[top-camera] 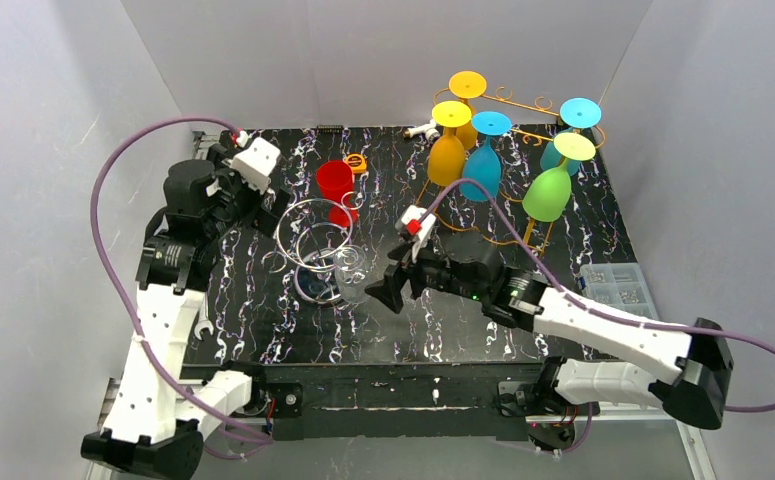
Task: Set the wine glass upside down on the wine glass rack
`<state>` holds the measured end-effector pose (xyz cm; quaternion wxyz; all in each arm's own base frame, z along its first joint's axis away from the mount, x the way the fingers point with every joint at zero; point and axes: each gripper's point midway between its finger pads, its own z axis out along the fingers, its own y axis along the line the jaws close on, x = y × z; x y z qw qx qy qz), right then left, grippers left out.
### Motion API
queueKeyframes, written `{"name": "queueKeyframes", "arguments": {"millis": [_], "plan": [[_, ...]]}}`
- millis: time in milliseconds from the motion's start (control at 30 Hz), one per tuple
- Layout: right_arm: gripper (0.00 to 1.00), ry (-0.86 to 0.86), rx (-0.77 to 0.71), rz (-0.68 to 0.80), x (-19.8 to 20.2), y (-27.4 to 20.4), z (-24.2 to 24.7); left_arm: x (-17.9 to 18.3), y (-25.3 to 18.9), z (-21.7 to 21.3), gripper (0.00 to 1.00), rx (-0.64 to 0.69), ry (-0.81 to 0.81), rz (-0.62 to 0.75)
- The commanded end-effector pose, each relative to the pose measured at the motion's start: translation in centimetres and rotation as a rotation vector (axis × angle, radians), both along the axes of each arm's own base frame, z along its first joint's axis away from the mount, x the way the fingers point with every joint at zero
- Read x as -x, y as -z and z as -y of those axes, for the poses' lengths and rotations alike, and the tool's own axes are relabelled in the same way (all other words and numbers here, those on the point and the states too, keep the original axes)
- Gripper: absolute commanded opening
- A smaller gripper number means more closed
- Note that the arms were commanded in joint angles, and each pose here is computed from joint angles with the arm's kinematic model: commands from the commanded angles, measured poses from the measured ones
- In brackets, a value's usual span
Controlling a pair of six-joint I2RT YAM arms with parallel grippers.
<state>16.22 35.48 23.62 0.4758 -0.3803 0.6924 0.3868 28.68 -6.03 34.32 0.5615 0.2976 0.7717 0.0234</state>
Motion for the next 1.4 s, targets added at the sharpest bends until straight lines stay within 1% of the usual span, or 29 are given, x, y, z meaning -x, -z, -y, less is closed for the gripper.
{"name": "queueKeyframes", "arguments": {"millis": [0, 100, 200, 433, 467, 533, 700, 733, 800, 967, 1100, 1267, 1367], "plan": [[1.00, 0.037, -0.043, 0.014, 0.3, -5.1, 1.8, -1.8, -1.2, -2.6, 0.99, 0.014, -0.080, 0.023], [1.00, 0.090, -0.058, 0.016, -0.2, -7.2, 2.7, -2.4, -0.6, -4.0, 0.99, 0.043, -0.112, -0.011], [1.00, 0.115, -0.050, 0.013, -0.8, -9.1, 2.5, -2.4, 0.4, -5.2, 0.99, 0.052, -0.143, -0.053], [1.00, 0.162, 0.057, 0.033, -3.9, -12.1, -0.7, -2.1, 1.8, -6.1, 0.99, 0.095, -0.186, -0.129], [1.00, 0.171, 0.052, 0.049, -4.5, -13.1, -1.3, -2.2, 2.1, -6.3, 0.99, 0.099, -0.194, -0.139], [1.00, 0.169, 0.069, 0.064, -5.3, -13.6, -2.5, -2.6, 2.7, -6.9, 0.99, 0.104, -0.214, -0.157], [0.81, 0.119, 0.091, 0.055, -6.5, -12.9, -6.3, -3.2, 3.5, -7.9, 0.99, 0.141, -0.260, -0.216], [0.79, 0.114, 0.089, 0.055, -6.7, -12.8, -6.8, -3.2, 3.6, -7.9, 0.99, 0.143, -0.262, -0.222], [0.78, 0.105, 0.086, 0.050, -7.0, -12.5, -7.8, -3.0, 3.8, -8.0, 0.99, 0.144, -0.266, -0.225], [0.84, 0.061, 0.075, 0.042, -7.1, -11.6, -9.7, -2.6, 4.6, -8.1, 0.99, 0.137, -0.274, -0.239], [0.85, 0.036, 0.077, 0.037, -7.1, -10.9, -11.0, -2.5, 5.0, -8.3, 0.99, 0.137, -0.285, -0.249], [0.85, 0.023, 0.049, 0.050, -7.3, -10.8, -12.3, -2.7, 5.0, -8.6, 0.99, 0.137, -0.301, -0.265], [0.79, 0.032, 0.045, 0.065, -7.7, -10.3, -13.0, -2.9, 4.7, -8.5, 0.99, 0.143, -0.302, -0.261]]}}
